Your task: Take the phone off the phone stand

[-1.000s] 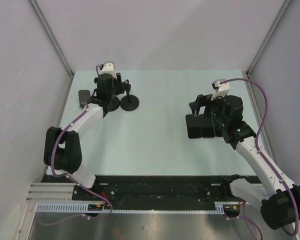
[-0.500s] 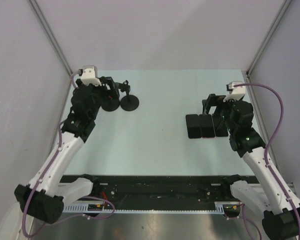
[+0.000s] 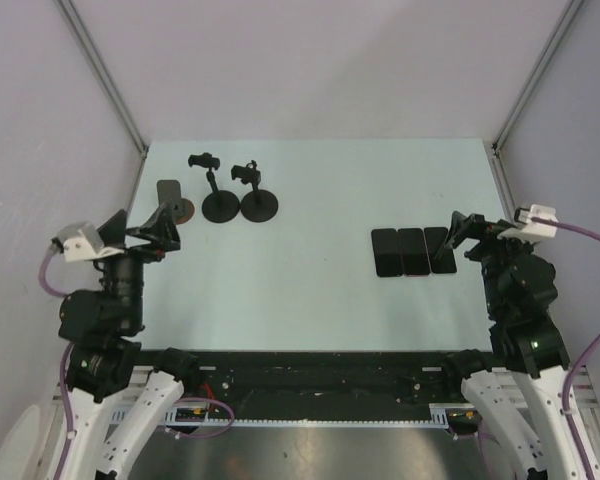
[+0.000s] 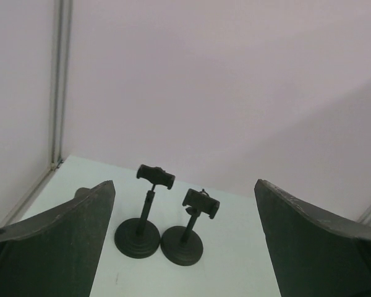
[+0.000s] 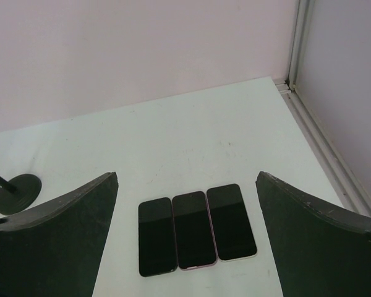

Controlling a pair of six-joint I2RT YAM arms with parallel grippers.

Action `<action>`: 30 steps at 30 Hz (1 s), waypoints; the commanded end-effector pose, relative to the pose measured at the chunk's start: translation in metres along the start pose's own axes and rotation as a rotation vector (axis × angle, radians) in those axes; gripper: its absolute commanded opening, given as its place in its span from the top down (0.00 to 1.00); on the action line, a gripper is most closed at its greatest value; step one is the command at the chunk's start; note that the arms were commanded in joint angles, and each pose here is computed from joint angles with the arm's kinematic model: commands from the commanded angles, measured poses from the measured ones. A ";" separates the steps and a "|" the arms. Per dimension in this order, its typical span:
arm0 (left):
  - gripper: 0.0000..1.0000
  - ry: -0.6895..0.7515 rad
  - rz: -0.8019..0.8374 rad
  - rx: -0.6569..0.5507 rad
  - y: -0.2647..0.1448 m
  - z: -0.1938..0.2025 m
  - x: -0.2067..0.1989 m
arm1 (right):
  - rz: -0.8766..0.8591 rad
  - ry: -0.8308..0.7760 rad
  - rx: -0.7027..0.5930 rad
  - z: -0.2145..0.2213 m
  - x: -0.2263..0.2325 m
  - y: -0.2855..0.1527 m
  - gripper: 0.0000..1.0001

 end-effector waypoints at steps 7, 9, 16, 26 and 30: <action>0.00 -0.073 -0.138 -0.092 -0.053 0.015 0.036 | -0.001 -0.055 -0.065 -0.006 -0.028 -0.057 0.00; 0.00 -0.099 -0.134 -0.098 -0.057 0.018 0.036 | -0.015 -0.043 -0.086 -0.010 -0.027 -0.064 0.00; 0.00 -0.147 -0.134 -0.055 -0.054 0.033 0.032 | -0.033 -0.066 -0.112 -0.021 -0.028 -0.076 0.00; 0.00 -0.180 -0.115 -0.012 -0.048 0.043 0.024 | -0.082 -0.065 -0.113 -0.025 -0.019 -0.075 0.00; 0.00 -0.200 -0.131 -0.014 -0.050 0.048 0.026 | -0.098 -0.063 -0.116 -0.026 -0.015 -0.072 0.00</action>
Point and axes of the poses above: each gripper's point midway between its finger pads, its own y axis out along the fingers, its own x axis along the line the jaws close on, z = x × y, the point moved 4 cm from there along -y, back along the fingers, and after that the axes turned 15 degrees about y, right-handed, at the moved point
